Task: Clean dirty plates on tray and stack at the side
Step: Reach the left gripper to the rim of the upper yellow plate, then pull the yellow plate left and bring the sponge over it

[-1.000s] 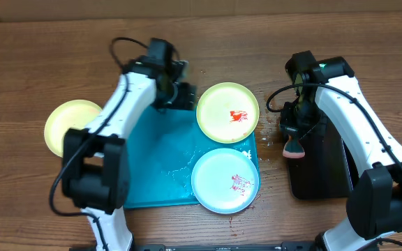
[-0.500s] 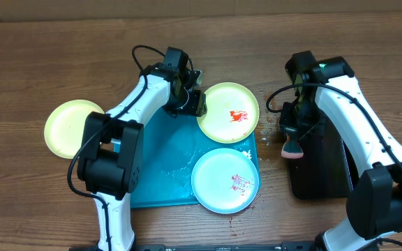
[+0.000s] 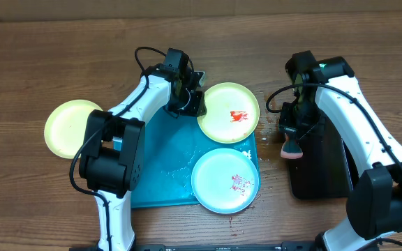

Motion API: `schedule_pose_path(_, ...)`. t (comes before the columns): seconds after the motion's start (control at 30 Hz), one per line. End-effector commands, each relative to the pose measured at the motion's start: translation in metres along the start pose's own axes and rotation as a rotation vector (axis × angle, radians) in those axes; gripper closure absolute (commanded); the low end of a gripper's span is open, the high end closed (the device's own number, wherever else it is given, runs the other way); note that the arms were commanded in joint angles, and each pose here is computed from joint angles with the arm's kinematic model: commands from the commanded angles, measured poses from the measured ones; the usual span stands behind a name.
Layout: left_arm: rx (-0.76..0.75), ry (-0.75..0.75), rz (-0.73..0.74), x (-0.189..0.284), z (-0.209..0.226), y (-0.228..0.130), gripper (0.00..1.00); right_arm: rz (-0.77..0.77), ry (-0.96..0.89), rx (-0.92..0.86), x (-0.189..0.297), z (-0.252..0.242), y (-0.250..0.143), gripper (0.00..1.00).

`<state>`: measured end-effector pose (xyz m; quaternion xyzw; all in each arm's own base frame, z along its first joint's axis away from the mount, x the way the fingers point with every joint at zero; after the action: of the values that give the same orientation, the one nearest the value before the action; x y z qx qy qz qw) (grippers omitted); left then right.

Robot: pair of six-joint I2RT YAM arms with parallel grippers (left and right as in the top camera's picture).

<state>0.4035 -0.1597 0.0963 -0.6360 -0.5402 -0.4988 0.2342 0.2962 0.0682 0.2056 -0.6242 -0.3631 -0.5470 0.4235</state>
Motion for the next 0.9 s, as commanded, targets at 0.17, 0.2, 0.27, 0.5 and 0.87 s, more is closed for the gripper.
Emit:
schedule_pose_path(0.17, -0.023, -0.024, 0.005, -0.007, 0.002, 0.0, 0.49, -0.023, 0.019, 0.0, 0.009, -0.003, -0.003, 0.96)
schedule_pose_path(0.2, -0.023, -0.024, 0.006, -0.007, 0.002, 0.0, 0.52, -0.022, 0.018, 0.0, 0.009, -0.003, -0.003, 0.96)
schedule_pose_path(0.27, -0.023, -0.024, 0.004, -0.007, 0.003, 0.001, 0.82, -0.022, 0.018, 0.0, 0.009, -0.003, -0.003, 0.96)
schedule_pose_path(0.5, -0.006, -0.002, 0.012, -0.008, 0.006, -0.002, 0.95, -0.016, 0.021, 0.0, 0.009, -0.003, -0.004, 0.96)
schedule_pose_path(0.87, 0.292, 0.364, 0.121, 0.023, 0.054, -0.028, 0.96, -0.017, 0.044, 0.054, 0.009, -0.001, -0.003, 0.96)
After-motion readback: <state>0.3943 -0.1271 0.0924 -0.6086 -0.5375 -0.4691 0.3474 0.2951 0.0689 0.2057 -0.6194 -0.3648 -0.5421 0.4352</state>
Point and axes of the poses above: each gripper's point midway between its finger pads, its own x axis back along the fingers, its own z axis along the line the jaws close on, y = z × x, the point moved 9 cm from there along x, back along the fingers, and after that the axes turned 5 degrees about -x, right-handed, at the moved point
